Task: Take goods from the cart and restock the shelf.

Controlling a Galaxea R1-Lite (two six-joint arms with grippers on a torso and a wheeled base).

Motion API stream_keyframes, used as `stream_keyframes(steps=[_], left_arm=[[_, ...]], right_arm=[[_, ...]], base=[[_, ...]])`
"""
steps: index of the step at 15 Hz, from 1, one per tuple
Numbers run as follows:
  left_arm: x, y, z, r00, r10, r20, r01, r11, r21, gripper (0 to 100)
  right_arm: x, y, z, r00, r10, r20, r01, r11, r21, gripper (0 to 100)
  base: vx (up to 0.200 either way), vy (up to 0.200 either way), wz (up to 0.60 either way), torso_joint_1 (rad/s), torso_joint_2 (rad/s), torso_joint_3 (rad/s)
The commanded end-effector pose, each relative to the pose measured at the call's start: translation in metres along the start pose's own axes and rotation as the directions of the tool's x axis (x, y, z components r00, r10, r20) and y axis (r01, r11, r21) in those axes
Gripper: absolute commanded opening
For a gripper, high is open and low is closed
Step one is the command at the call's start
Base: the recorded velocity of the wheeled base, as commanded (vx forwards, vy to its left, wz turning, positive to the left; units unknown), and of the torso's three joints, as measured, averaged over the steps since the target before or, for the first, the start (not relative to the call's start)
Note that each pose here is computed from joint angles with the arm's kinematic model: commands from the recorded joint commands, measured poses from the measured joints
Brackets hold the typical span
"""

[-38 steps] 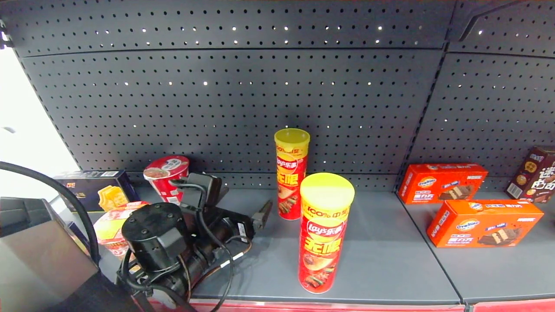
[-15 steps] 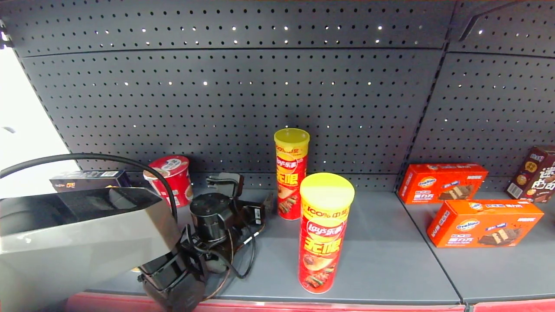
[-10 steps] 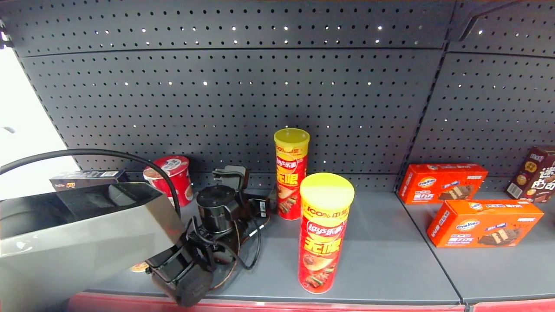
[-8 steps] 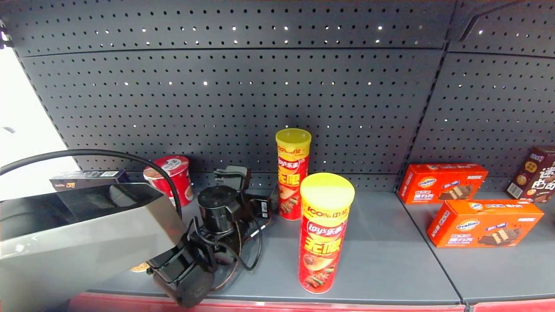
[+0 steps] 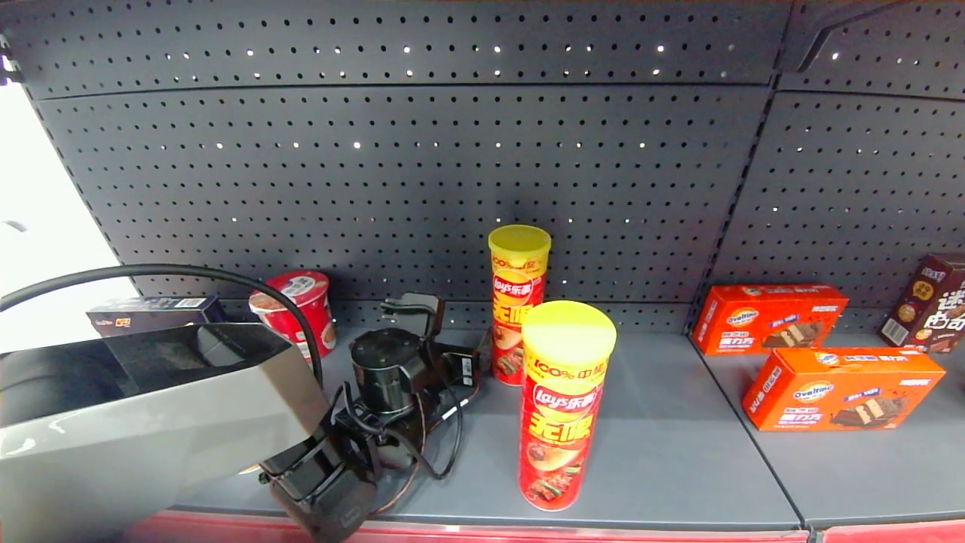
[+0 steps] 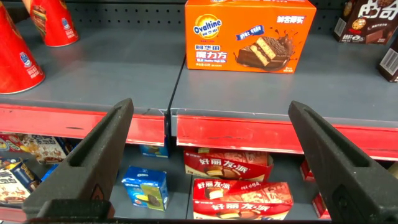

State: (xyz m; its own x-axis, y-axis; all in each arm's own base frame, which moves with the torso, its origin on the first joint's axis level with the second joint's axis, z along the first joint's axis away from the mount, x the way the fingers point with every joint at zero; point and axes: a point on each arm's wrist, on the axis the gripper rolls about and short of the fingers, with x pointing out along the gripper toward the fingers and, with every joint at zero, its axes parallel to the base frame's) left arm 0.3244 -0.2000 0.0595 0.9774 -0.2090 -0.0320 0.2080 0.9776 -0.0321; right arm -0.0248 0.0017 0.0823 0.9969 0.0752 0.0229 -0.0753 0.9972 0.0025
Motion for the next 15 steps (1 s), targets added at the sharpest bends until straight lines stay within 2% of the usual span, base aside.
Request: stream_keyframes(steps=[1,6,8,11,13,15], left_arm=[[-0.001,-0.002,0.001,1.0,-0.004,0.002,0.004,1.0,-0.001,100],[-0.006,-0.008,-0.001,1.0,-0.022,-0.007,0.022,1.0,0.003,100],[-0.011,-0.006,-0.001,1.0,-0.022,-0.016,0.022,1.0,0.006,100],[-0.014,-0.001,0.015,1.0,-0.011,0.016,0.011,1.0,-0.003,100],[-0.022,0.002,0.027,0.999,-0.01,0.035,0.009,1.0,0.01,100],[-0.035,0.005,0.039,0.999,-0.019,0.049,0.019,1.0,0.005,100]], right_arm=[[0.0,0.0,0.0,1.0,-0.002,0.0,0.002,1.0,0.0,100],[0.0,0.0,0.0,1.0,0.0,0.0,0.0,1.0,0.0,100],[0.0,0.0,0.0,1.0,0.001,0.0,-0.001,1.0,0.0,100],[0.0,0.0,0.0,1.0,0.0,0.0,0.0,1.0,0.0,100],[0.0,0.0,0.0,1.0,-0.002,0.0,0.002,1.0,0.0,100],[0.0,0.0,0.0,1.0,0.0,0.002,0.0,1.0,0.0,100]], base=[[0.0,0.0,0.0,0.0,0.0,0.0],[0.0,0.0,0.0,0.0,0.0,0.0],[0.0,0.0,0.0,0.0,0.0,0.0],[0.0,0.0,0.0,0.0,0.0,0.0],[0.0,0.0,0.0,0.0,0.0,0.0],[0.0,0.0,0.0,0.0,0.0,0.0]])
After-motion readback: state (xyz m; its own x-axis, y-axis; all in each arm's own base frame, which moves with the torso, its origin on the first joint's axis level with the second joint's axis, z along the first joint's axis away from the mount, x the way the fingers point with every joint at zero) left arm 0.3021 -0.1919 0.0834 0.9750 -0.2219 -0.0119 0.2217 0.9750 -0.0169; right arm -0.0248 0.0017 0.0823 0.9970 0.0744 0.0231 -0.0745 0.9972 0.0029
